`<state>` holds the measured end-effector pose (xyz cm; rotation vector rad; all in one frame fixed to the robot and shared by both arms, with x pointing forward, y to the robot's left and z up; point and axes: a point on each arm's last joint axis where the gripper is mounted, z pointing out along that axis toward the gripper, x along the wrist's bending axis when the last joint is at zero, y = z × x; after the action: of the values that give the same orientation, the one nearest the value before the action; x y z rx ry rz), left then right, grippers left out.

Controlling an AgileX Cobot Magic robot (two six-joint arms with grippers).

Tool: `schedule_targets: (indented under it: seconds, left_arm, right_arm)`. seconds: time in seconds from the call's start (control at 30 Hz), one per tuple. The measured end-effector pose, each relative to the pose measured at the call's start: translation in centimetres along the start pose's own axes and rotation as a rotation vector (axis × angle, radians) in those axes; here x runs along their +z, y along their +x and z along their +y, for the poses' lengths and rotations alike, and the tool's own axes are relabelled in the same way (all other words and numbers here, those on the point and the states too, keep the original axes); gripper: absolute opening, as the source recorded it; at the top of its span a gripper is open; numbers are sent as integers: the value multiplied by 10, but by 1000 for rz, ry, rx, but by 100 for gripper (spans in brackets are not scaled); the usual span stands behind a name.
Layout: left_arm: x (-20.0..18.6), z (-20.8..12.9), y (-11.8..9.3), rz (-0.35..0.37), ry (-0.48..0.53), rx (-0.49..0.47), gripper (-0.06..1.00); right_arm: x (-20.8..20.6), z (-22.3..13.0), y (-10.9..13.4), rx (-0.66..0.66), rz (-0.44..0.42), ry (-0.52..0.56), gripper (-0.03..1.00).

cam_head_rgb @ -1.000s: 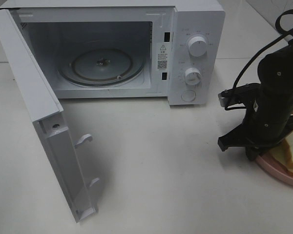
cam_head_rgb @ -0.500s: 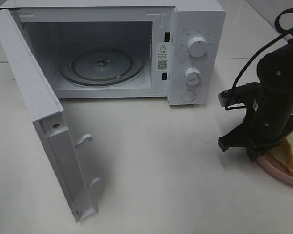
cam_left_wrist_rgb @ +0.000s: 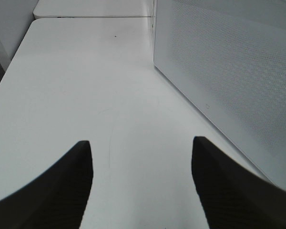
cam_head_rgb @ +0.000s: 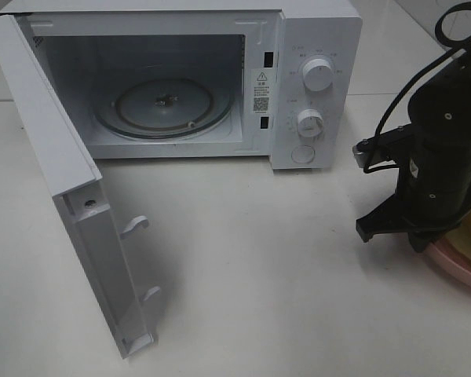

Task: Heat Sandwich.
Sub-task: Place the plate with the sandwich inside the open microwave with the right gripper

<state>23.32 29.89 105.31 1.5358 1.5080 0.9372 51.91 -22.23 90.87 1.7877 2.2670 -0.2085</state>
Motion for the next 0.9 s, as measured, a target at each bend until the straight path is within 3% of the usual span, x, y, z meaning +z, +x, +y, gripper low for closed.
schedule_targets:
  seconds: [0.2,0.9]
  left_arm:
    - [0,0,0,0,0,0,58]
    - [0,0,0,0,0,0,58]
  right_arm:
    - [-3,-3,5,-32,-56,16,3]
    - [-37,-31,28,-159,-94,5,3]
